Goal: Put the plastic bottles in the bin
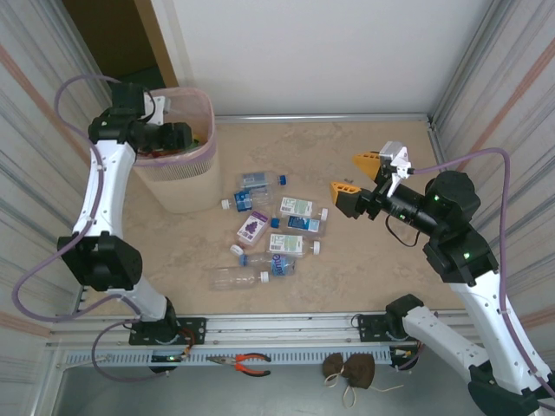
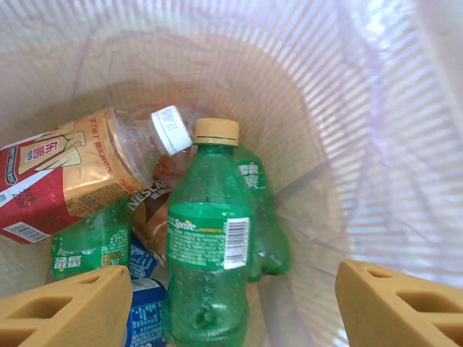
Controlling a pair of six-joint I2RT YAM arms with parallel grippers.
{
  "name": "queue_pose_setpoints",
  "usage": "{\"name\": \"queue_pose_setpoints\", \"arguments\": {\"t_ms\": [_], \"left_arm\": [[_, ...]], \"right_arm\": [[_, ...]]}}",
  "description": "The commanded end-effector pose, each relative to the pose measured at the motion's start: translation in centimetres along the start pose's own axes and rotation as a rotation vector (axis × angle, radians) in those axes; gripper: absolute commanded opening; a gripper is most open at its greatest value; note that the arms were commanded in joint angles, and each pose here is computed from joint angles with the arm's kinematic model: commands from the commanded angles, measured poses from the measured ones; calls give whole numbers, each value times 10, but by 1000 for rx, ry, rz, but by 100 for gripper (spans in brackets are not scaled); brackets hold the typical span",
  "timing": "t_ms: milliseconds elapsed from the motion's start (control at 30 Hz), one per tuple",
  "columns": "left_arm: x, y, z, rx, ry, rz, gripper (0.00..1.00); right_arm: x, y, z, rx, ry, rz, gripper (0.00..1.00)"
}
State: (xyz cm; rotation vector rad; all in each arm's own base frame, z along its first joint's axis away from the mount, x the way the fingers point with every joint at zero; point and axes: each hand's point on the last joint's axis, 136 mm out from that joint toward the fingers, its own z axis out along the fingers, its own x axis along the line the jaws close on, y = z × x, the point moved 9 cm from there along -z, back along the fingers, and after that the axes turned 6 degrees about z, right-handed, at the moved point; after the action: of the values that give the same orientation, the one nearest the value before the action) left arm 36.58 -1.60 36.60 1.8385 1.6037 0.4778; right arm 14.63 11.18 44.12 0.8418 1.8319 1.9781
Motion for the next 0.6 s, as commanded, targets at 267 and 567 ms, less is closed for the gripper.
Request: {"name": "queue_pose_setpoints", "arguments": {"t_ms": [267,567], "left_arm": [[-58,4,-86,-200,-211,246,67],[-118,-37,-99,-204,-395,707,66]], "right_arm": [[3,5,-4,-23,-8,1,81],[3,4,-3,-17,-7,-10,82]]}}
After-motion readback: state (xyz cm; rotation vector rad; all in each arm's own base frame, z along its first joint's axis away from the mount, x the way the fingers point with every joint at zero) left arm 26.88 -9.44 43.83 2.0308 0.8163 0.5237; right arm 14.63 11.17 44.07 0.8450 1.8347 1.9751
